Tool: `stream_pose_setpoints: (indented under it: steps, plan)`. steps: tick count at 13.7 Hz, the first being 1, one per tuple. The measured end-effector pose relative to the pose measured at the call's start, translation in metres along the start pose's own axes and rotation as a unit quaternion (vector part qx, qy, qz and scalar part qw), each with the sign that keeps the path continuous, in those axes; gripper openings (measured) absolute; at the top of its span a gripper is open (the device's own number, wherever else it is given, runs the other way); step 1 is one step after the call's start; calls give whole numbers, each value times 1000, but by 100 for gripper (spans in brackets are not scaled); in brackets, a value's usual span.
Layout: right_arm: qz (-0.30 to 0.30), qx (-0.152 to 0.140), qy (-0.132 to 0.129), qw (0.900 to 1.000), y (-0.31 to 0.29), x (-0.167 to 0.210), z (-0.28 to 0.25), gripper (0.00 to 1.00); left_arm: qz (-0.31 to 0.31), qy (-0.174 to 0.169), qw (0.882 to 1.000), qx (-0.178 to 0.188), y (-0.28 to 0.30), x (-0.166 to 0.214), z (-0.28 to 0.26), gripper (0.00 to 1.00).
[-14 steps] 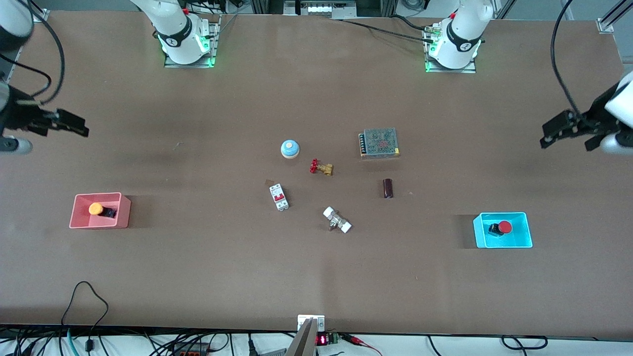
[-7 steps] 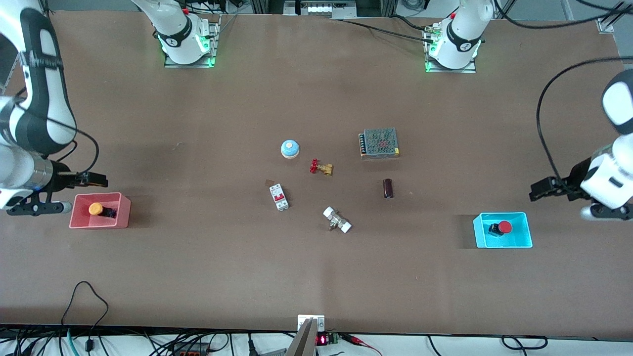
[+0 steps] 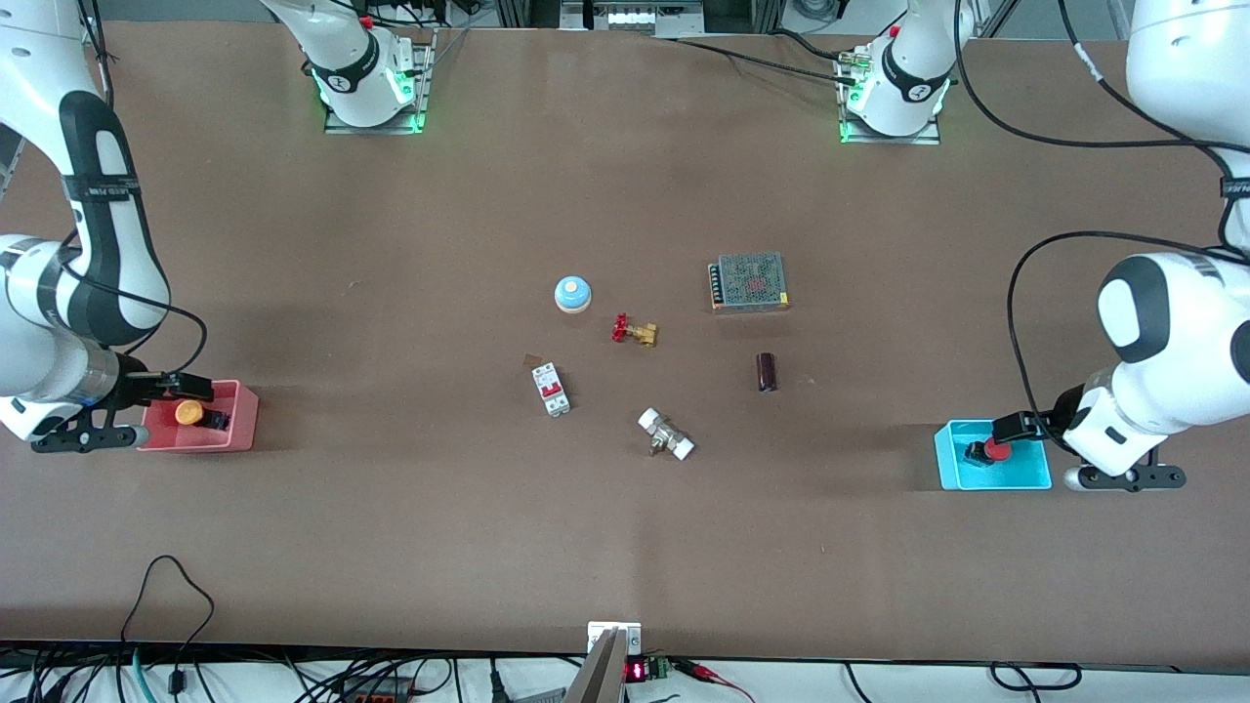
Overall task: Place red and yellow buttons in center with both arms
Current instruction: 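Lower the left gripper into the cyan bin while the right gripper enters the pink bin, then close the left gripper on the red button while the right gripper grasps the yellow button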
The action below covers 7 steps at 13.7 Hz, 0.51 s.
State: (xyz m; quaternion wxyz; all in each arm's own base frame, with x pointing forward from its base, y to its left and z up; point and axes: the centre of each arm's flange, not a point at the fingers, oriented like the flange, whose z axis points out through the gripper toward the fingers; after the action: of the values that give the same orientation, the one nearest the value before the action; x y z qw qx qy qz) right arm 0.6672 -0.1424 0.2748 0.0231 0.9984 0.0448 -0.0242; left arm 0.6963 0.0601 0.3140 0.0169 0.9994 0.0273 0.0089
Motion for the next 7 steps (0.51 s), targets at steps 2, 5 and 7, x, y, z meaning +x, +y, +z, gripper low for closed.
stream_pose_setpoints:
  steps: [2,5,7]
  plan:
    - [1,-3,6,1000,2,3,18,100,-3,-6,1000,0,-4,1,28,100]
    - [0,-4,8,1000,5,4,28,100,-3,-8,1000,-1,-5,3,68,100]
    - [0,-4,8,1000,8,3,29,100,3,-7,1000,7,-6,3,85,100]
